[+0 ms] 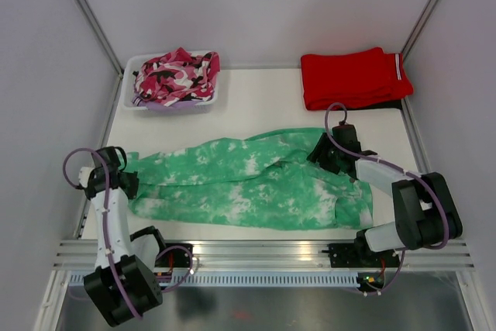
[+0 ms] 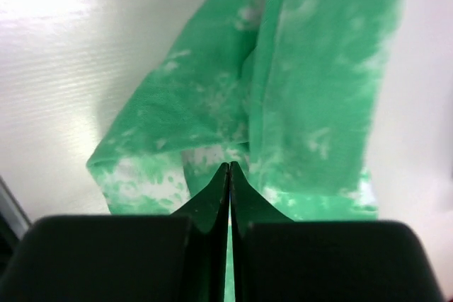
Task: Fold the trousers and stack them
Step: Flatten the trousers out
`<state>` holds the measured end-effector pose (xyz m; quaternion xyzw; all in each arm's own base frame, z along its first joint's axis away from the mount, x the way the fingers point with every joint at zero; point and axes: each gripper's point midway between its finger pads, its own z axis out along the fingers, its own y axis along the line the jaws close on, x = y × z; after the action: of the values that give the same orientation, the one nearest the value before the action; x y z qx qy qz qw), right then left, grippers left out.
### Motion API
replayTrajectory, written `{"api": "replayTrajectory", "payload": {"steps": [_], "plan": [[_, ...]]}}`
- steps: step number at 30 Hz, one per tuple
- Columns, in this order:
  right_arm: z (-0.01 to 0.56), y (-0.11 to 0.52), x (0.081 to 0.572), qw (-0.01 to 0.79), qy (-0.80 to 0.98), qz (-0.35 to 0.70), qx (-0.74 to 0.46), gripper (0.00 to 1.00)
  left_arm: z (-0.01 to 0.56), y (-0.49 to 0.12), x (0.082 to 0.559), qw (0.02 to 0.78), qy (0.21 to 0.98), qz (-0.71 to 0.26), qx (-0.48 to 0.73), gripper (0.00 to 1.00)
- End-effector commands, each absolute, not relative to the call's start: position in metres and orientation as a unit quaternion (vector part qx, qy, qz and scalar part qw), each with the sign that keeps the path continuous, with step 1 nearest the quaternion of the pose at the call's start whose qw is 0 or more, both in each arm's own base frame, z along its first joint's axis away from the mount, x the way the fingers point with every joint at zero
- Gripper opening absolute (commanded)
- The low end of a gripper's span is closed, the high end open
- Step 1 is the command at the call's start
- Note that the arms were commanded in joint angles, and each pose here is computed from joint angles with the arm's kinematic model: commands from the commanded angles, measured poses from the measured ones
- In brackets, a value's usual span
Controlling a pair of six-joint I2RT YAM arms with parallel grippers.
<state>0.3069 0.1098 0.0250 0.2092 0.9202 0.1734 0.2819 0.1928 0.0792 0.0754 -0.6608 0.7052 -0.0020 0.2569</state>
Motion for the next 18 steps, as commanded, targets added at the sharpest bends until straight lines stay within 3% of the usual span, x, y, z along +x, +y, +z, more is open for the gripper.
{"api": "replayTrajectory", "payload": {"steps": [1,3,6,7,8,9,12,15,18], "plan": [[0.011,0.084,0.314,0.304,0.908,0.124,0.259,0.64,0.131,0.106,0.172,0.309,0.657,0.067,-0.685,0.02],[0.002,0.070,0.310,0.302,0.909,0.091,0.273,0.60,0.155,0.112,0.165,0.339,0.646,0.081,-0.679,0.05],[-0.012,0.046,0.306,0.290,0.900,0.080,0.314,0.50,0.173,0.105,0.165,0.351,0.658,0.063,-0.663,0.53],[-0.020,0.029,0.301,0.278,0.894,0.076,0.343,0.47,0.170,0.102,0.166,0.345,0.667,0.058,-0.658,0.81],[-0.020,0.023,0.306,0.286,0.886,0.086,0.354,0.41,0.165,0.095,0.168,0.336,0.678,0.041,-0.653,0.87],[-0.026,0.017,0.307,0.275,0.883,0.099,0.368,0.27,0.154,0.091,0.167,0.320,0.691,0.039,-0.648,0.89],[-0.025,-0.010,0.313,0.275,0.879,0.081,0.380,0.07,0.127,0.078,0.170,0.284,0.714,0.015,-0.639,0.92],[-0.012,-0.036,0.323,0.299,0.868,0.059,0.393,0.00,0.098,0.062,0.176,0.232,0.732,-0.017,-0.640,0.90],[0.011,-0.052,0.335,0.334,0.854,0.055,0.394,0.03,0.078,0.053,0.191,0.217,0.749,-0.053,-0.625,0.81]]}}
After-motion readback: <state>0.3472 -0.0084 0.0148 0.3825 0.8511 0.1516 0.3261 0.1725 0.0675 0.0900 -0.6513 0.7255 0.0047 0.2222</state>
